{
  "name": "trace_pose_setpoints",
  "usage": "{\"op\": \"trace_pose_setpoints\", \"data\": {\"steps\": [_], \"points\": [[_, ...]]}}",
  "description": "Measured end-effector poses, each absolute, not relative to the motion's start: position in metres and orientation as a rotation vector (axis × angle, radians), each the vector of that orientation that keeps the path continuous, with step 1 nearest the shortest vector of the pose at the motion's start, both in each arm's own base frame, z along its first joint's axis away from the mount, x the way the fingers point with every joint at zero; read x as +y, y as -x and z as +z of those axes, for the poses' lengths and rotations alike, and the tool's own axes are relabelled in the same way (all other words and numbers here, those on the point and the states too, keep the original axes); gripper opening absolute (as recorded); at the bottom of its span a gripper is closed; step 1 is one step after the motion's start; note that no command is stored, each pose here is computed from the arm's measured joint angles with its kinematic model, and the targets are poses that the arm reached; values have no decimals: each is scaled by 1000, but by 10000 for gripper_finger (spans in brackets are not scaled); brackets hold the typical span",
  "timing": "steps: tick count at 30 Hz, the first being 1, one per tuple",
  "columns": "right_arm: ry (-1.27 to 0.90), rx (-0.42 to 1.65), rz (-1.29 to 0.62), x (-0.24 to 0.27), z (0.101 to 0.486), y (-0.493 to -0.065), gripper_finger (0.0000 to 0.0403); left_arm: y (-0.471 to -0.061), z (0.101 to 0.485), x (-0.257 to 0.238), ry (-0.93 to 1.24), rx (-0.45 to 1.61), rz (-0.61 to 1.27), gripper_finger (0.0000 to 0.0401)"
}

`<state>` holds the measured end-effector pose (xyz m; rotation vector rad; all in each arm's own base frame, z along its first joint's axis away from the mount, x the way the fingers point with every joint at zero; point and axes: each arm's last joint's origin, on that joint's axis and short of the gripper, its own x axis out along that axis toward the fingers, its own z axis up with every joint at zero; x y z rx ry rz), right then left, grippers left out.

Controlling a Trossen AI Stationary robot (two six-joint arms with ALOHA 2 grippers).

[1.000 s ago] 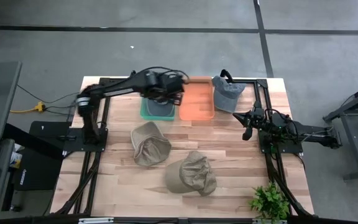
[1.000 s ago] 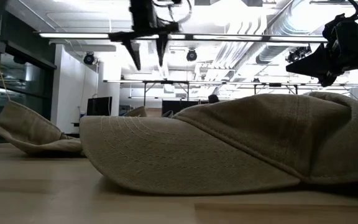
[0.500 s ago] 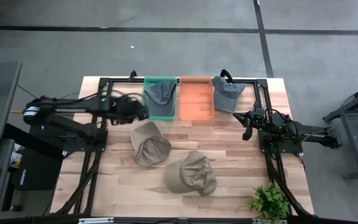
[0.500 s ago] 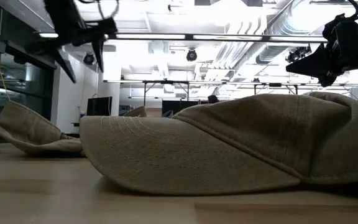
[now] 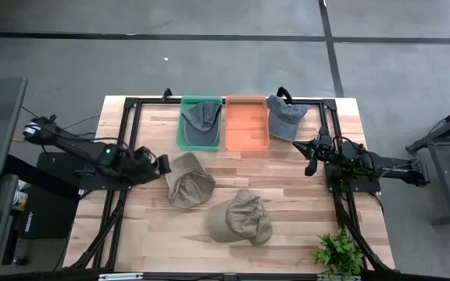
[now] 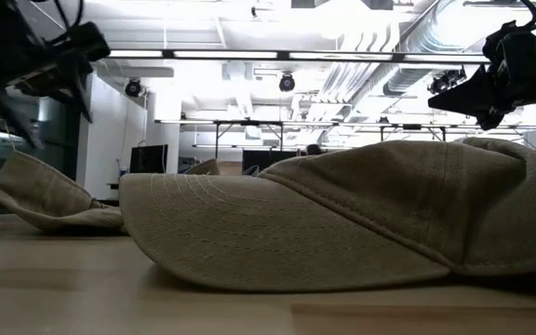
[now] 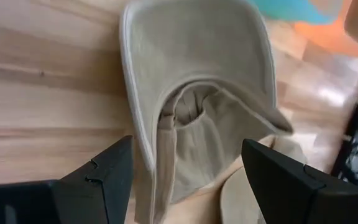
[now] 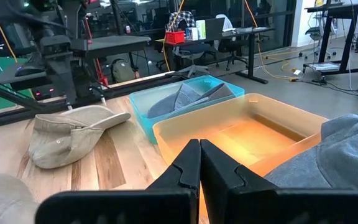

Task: Pick & Place hat
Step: Put the left brown cap into the orange bin

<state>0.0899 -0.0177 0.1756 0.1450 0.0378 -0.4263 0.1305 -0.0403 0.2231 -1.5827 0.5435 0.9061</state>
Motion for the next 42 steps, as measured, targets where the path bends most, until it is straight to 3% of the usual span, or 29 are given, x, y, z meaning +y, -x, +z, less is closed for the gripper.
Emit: {"op": "trace_pose_setpoints", "data": {"steps": [14,23,42], "points": [[-145,36,-426,-18,176,-90,0,-142,202,-73,1512,668,919,257],[-145,39,-426,-18,176,-90,0,-174,187,-94,1512,733,791,257],[-144,42,-426,-18,175,-90,0,-197,152,-75,1375,744,1012,257]]}}
